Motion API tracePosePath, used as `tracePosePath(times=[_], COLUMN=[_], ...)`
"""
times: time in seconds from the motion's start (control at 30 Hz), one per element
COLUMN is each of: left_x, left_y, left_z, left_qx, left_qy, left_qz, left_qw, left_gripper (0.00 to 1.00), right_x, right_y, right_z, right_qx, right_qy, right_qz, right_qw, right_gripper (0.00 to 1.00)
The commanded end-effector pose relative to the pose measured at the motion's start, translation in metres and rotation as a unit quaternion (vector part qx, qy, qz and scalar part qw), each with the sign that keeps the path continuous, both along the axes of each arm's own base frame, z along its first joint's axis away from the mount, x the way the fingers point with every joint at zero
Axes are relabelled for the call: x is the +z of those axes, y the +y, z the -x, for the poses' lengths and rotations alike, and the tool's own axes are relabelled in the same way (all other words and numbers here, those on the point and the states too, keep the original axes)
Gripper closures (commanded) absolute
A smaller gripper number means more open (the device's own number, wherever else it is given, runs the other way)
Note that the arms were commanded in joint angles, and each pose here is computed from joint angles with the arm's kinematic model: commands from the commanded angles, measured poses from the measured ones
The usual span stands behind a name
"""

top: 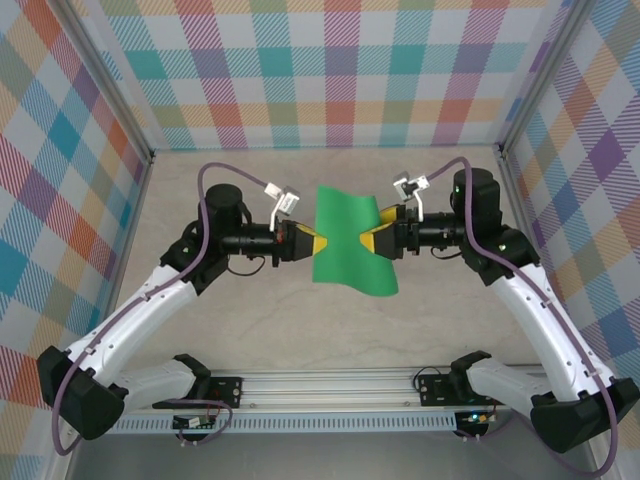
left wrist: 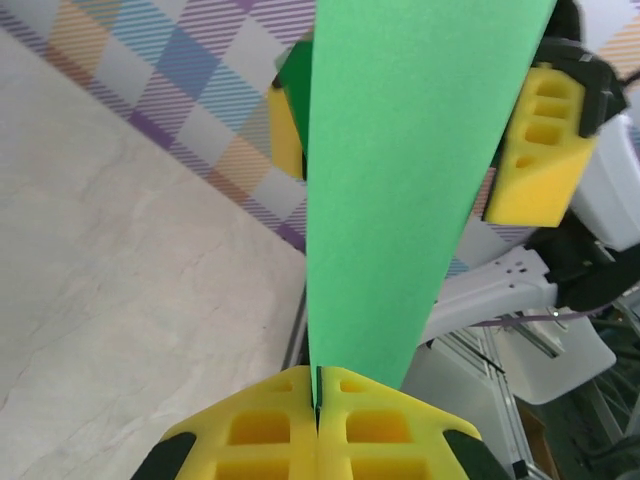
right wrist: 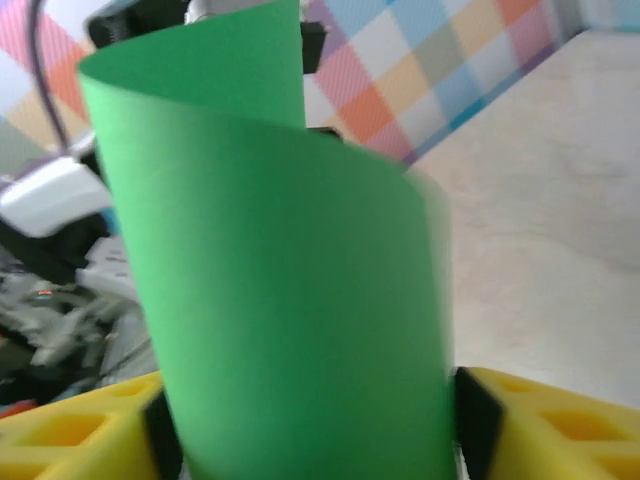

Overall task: Fold a paper plane with a square sheet of paper (fold left side to right side)
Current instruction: Place a square sheet of paper at the center of the table, then first fold in half a square sheet of paper at the center of the table.

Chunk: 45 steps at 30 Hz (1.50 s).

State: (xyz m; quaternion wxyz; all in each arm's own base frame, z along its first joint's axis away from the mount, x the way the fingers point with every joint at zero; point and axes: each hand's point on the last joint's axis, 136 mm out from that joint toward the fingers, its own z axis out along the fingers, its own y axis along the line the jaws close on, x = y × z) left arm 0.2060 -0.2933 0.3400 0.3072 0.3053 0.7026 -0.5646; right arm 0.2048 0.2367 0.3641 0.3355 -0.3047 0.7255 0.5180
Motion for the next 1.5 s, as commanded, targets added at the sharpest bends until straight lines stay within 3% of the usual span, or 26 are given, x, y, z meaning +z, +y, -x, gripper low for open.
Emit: tracePosePath(times=[0.0, 0.07, 0.33, 0.53, 0.7, 1.07, 1.27, 1.47], left_x=[-0.047, -0.07, -0.172, -0.239, -0.284, -0.285, -0.282, -0.274], left_y=[0.004, 0.007, 0.023, 0.037, 0.049, 0.067, 0.079, 0.074], left_z=[-0.014, -0.016, -0.021, -0.036, -0.037, -0.051, -0.053, -0.069], left_qx=[0.041, 0.05, 0.078, 0.12, 0.124, 0.153, 0.183, 0.179], left_qy=[0.075, 0.106, 0.236, 0.301, 0.34, 0.336, 0.334, 0.327], left_qz=[-0.037, -0.048, -0.128, -0.205, -0.272, -0.303, -0.299, -0.285], left_qw=[0.996, 0.992, 0.96, 0.924, 0.892, 0.879, 0.875, 0.883], left_gripper=[1.0, 1.0, 1.0, 1.0, 1.0, 1.0, 1.0, 1.0], right_x=[-0.033, -0.053, -0.124, -0.168, -0.209, -0.267, -0.272, -0.264], right_y=[-0.024, -0.036, -0.057, -0.041, -0.028, 0.005, 0.023, 0.029], right_z=[-0.021, -0.03, -0.041, -0.051, -0.06, -0.069, -0.076, -0.093], right_qx=[-0.1, -0.141, -0.203, -0.203, -0.211, -0.202, -0.183, -0.182], right_qy=[0.019, 0.039, 0.126, 0.223, 0.304, 0.382, 0.379, 0.359], right_qz=[0.071, 0.105, 0.192, 0.164, 0.144, 0.159, 0.168, 0.167], right_qw=[0.992, 0.984, 0.952, 0.939, 0.918, 0.887, 0.892, 0.9], right_gripper=[0.09, 0.0, 0.0, 0.0, 0.08, 0.12, 0.12, 0.11])
